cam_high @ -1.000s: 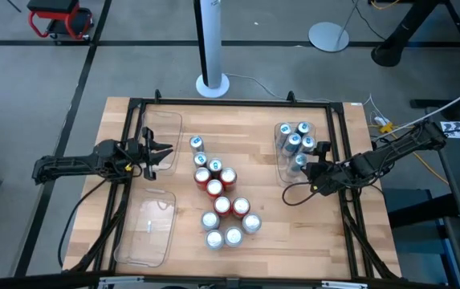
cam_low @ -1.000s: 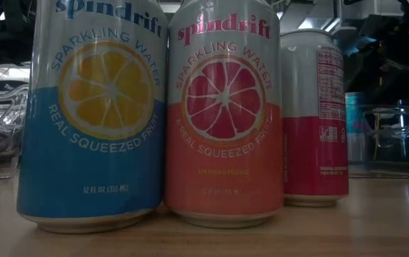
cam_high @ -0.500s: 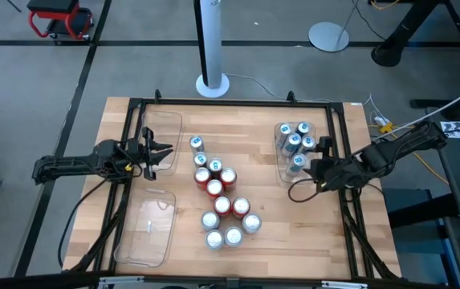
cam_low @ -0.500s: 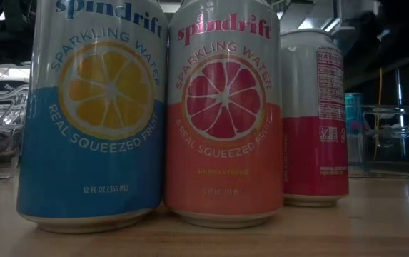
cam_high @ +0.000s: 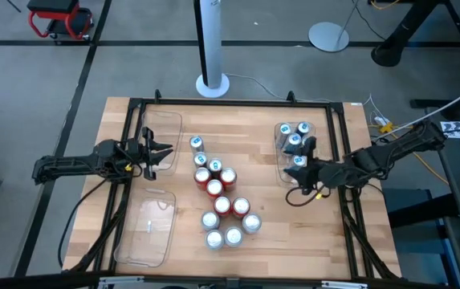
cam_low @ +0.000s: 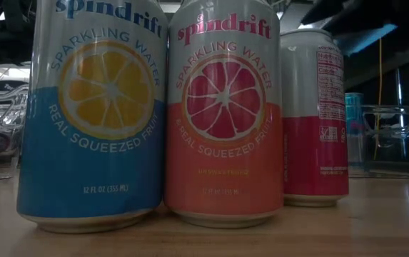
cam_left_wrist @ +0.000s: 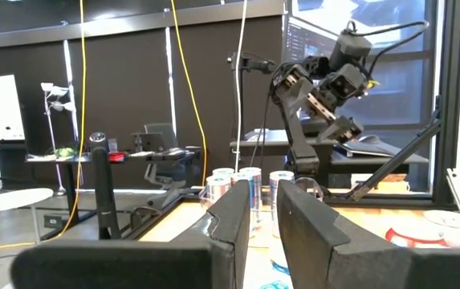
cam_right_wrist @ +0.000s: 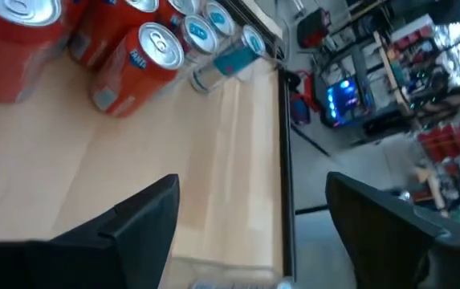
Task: Sort soda cans
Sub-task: Put the blue soda can into the middle right transparent bin
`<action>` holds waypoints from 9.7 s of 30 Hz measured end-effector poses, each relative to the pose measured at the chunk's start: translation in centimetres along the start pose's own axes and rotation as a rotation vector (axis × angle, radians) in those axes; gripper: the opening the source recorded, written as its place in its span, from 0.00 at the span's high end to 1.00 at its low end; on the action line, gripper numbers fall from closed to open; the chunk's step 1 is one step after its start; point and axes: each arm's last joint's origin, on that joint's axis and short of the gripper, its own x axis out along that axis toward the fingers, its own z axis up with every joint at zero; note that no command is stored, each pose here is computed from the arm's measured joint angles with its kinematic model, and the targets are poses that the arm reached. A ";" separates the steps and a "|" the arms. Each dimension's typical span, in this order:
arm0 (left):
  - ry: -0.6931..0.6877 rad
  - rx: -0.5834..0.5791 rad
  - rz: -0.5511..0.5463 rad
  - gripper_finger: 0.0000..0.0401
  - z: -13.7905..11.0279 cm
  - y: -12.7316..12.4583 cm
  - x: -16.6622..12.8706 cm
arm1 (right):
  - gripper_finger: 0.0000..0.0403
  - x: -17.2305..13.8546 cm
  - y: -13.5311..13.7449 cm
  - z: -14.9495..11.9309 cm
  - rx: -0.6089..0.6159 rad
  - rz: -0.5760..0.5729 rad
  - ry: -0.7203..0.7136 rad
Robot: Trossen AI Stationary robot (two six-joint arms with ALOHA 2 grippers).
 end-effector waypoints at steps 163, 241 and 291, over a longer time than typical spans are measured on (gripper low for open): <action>0.001 -0.005 -0.001 0.85 0.0 0.0 0.0 | 0.41 14.5 -9.7 3.6 0.220 0.384 -0.239; 0.001 -0.006 0.000 0.85 0.0 0.0 0.0 | 0.33 9.3 -2.6 -6.8 0.190 0.447 0.304; 0.000 -0.011 0.000 0.85 0.0 0.0 0.0 | 0.44 4.7 -2.5 -8.5 0.170 0.278 0.029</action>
